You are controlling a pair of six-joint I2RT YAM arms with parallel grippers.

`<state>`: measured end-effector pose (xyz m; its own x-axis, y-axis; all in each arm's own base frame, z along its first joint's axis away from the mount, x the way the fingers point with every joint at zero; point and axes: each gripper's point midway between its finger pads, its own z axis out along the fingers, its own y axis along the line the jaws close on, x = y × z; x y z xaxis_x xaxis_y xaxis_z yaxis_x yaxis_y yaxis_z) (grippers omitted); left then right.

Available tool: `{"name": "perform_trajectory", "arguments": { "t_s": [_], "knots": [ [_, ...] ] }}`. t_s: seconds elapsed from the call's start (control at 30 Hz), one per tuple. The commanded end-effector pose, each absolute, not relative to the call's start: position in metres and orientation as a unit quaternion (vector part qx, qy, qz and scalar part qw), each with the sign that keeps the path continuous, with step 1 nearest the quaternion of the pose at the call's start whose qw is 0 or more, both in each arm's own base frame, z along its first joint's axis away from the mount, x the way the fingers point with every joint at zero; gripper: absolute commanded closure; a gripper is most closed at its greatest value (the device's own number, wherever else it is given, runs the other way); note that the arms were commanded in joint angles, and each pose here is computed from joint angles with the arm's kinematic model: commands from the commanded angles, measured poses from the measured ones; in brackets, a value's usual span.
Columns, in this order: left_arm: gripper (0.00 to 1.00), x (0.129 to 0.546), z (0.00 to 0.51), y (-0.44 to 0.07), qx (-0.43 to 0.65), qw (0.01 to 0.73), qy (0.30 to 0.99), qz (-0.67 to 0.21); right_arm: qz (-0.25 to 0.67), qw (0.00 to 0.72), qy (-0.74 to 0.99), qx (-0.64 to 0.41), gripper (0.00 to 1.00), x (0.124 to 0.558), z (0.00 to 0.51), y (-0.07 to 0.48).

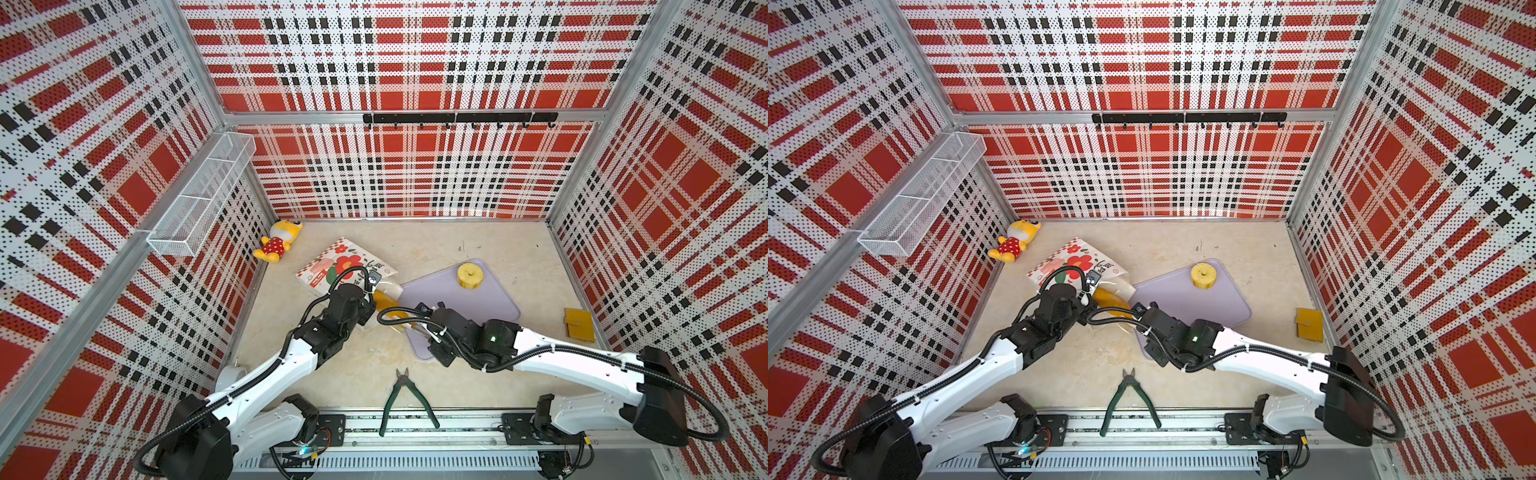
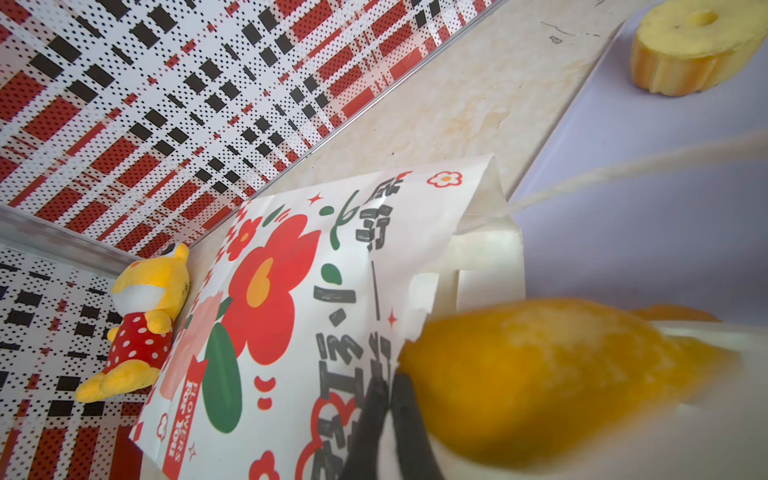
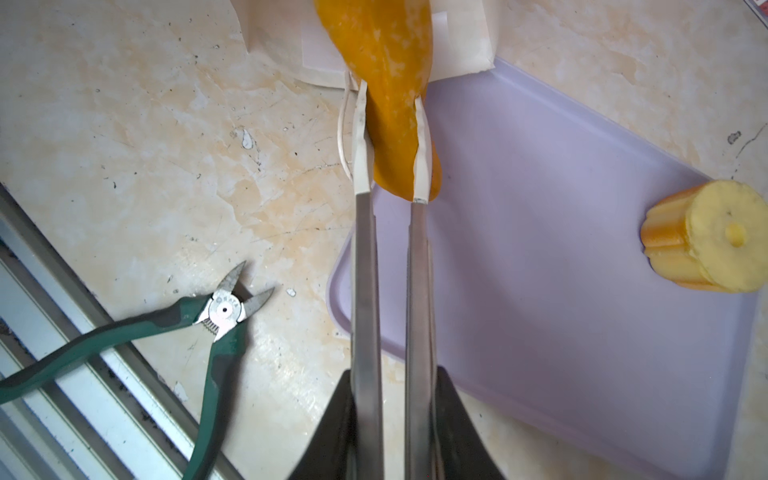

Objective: Take the fake bread out of the paper bag
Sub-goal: 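Pull the baguette out of the bag with the tongs toward the tray, then lower the baguette onto the tray and open the tongs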

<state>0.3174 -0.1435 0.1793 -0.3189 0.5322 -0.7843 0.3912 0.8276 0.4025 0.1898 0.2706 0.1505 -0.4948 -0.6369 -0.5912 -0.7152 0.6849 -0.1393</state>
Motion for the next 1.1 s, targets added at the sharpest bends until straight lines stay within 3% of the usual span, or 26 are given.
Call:
{"name": "perform_trajectory", "arguments": {
  "t_s": [0.0,0.47,0.67,1.07],
  "knots": [
    [1.0,0.323,0.19,-0.146,0.266,0.519,0.81,0.056,0.086,0.358,0.861,-0.352,1.0,0.193,0.175,0.265],
    [1.0,0.326,0.195,-0.144,0.259,0.524,0.809,0.053,0.082,0.325,0.909,-0.248,1.0,0.174,0.186,0.198],
    [1.0,0.326,0.199,-0.135,0.256,0.527,0.808,0.056,0.149,0.299,0.923,-0.192,1.0,0.17,0.186,0.191],
    [1.0,0.319,0.205,-0.111,0.251,0.529,0.808,0.066,0.035,0.227,0.964,-0.136,1.0,0.186,0.16,0.156]
  ]
}}
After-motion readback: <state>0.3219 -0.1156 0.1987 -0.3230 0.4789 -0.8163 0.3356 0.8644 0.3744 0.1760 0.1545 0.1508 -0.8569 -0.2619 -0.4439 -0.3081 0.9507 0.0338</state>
